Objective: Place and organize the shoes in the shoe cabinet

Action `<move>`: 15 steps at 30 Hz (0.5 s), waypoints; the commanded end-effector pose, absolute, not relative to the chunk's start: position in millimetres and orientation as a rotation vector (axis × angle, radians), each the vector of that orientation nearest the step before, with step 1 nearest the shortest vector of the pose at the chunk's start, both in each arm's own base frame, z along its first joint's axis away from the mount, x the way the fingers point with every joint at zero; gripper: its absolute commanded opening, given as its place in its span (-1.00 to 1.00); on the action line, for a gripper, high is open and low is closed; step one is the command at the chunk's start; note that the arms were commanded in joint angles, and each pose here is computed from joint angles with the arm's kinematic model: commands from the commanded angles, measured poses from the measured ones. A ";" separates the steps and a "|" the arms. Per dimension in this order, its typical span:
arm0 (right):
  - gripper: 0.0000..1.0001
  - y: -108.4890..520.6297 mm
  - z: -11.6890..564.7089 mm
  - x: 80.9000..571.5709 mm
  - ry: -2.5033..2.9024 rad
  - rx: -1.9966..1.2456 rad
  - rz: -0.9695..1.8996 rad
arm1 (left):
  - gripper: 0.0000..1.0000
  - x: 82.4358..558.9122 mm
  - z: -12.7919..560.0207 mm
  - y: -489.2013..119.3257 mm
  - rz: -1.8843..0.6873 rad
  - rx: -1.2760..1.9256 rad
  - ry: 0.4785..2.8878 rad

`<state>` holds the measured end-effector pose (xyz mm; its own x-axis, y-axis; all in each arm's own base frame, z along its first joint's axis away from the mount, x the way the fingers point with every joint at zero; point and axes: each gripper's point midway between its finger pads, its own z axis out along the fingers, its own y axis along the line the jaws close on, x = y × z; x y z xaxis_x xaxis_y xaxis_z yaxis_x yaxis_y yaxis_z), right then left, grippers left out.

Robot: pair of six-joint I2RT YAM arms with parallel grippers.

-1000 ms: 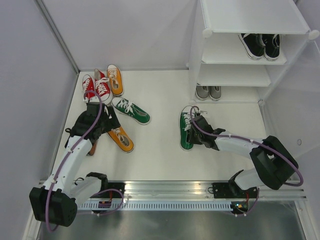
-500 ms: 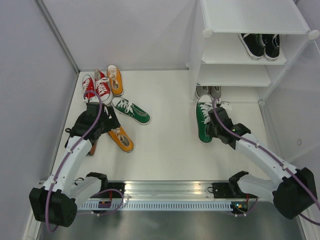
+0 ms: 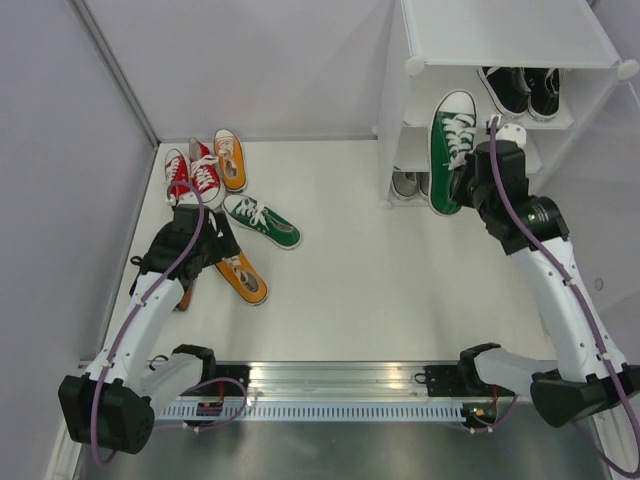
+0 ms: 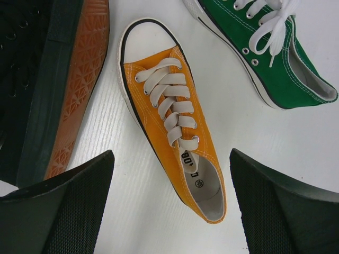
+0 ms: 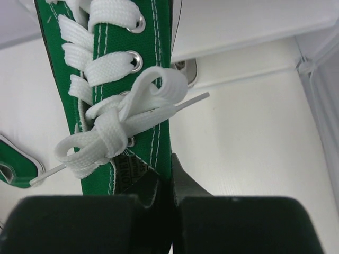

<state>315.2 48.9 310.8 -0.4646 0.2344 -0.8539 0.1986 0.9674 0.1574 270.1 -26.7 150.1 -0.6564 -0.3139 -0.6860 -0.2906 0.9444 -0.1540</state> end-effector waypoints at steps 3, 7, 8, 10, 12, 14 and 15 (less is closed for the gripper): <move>-0.99 58.3 381.9 370.2 1.925 0.247 0.124 | 0.84 271.4 151.0 -18.3 0.011 -0.403 2.303; -0.99 64.6 415.9 409.0 1.865 0.230 0.154 | 0.84 270.7 151.0 -17.9 0.013 -0.404 2.303; -0.99 65.3 407.0 423.4 1.886 0.230 0.140 | 0.84 270.7 151.0 -17.9 0.012 -0.404 2.301; -0.99 64.3 411.3 437.6 1.871 0.233 0.135 | 0.84 270.5 151.7 -18.4 0.008 -0.401 2.300; -0.99 59.2 418.6 455.6 1.840 0.253 0.130 | 0.84 270.2 151.1 -18.3 0.009 -0.401 2.301; -0.99 55.6 420.7 469.2 1.819 0.263 0.135 | 0.84 270.4 151.6 -18.9 0.004 -0.399 2.299; -0.99 54.6 423.4 475.4 1.801 0.266 0.139 | 0.84 270.3 150.6 -18.9 0.005 -0.401 2.303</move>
<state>455.4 61.6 356.0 -0.4358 0.2154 -0.8739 0.1404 0.9753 0.1705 267.6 -23.6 144.4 -0.6618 -0.3111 -0.6821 -0.3017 0.9434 -0.1376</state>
